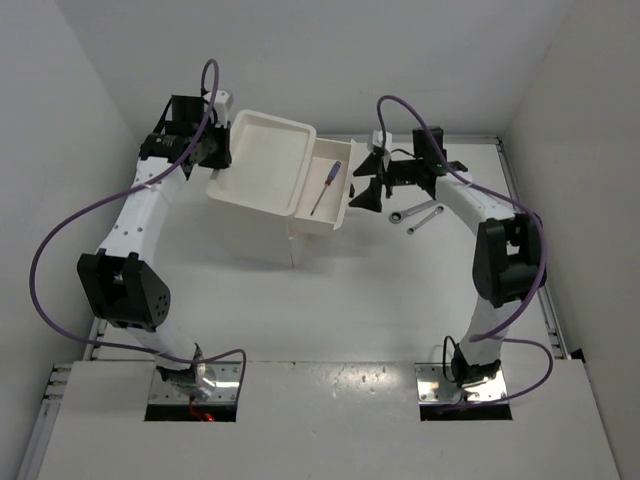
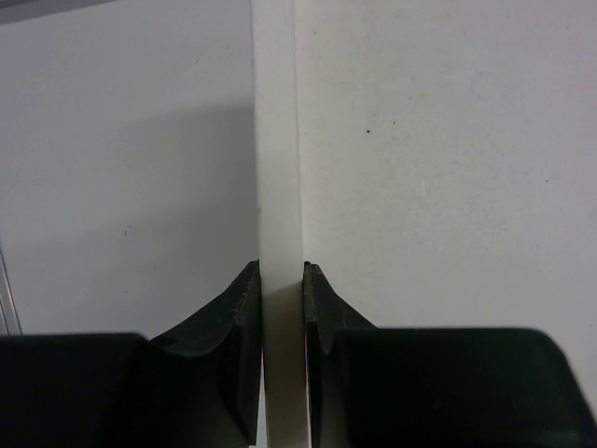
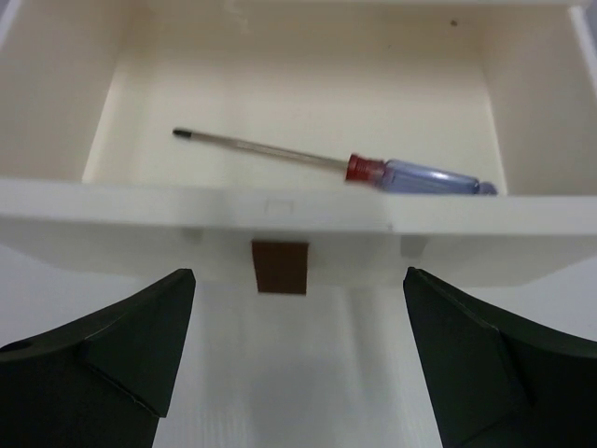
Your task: Sort the tools into containers
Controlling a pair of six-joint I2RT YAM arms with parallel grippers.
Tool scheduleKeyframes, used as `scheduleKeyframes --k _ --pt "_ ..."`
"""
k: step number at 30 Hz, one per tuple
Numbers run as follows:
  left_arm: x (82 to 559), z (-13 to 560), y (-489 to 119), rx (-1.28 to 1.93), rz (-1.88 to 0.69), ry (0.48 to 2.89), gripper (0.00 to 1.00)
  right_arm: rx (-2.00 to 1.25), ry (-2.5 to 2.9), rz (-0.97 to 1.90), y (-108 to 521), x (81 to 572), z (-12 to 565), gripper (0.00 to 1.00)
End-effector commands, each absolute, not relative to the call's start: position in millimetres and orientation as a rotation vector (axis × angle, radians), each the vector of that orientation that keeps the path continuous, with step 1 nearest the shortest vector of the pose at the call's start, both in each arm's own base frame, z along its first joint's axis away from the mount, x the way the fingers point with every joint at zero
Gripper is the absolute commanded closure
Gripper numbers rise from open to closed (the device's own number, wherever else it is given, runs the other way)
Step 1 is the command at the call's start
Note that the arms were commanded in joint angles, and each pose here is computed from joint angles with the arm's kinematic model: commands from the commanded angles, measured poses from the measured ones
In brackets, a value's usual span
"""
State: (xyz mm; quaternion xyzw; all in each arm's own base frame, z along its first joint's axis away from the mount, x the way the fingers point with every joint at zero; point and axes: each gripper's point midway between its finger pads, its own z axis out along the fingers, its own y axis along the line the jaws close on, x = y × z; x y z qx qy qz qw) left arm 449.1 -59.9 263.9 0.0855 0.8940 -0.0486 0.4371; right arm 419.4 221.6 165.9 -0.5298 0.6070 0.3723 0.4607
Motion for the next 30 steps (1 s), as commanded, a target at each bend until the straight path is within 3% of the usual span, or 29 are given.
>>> scheduleKeyframes --k 1,11,30 --pt "444.1 251.5 -60.8 0.247 -0.111 2.255 0.97 -1.221 1.371 0.934 238.8 427.2 222.9 0.06" --pt "440.5 247.5 -69.3 0.269 -0.122 2.247 0.99 -1.178 1.37 1.008 270.2 435.4 235.7 0.06" --pt "429.3 236.7 -83.3 0.312 -0.157 2.27 1.0 -1.256 1.371 1.078 332.6 437.4 205.1 0.06"
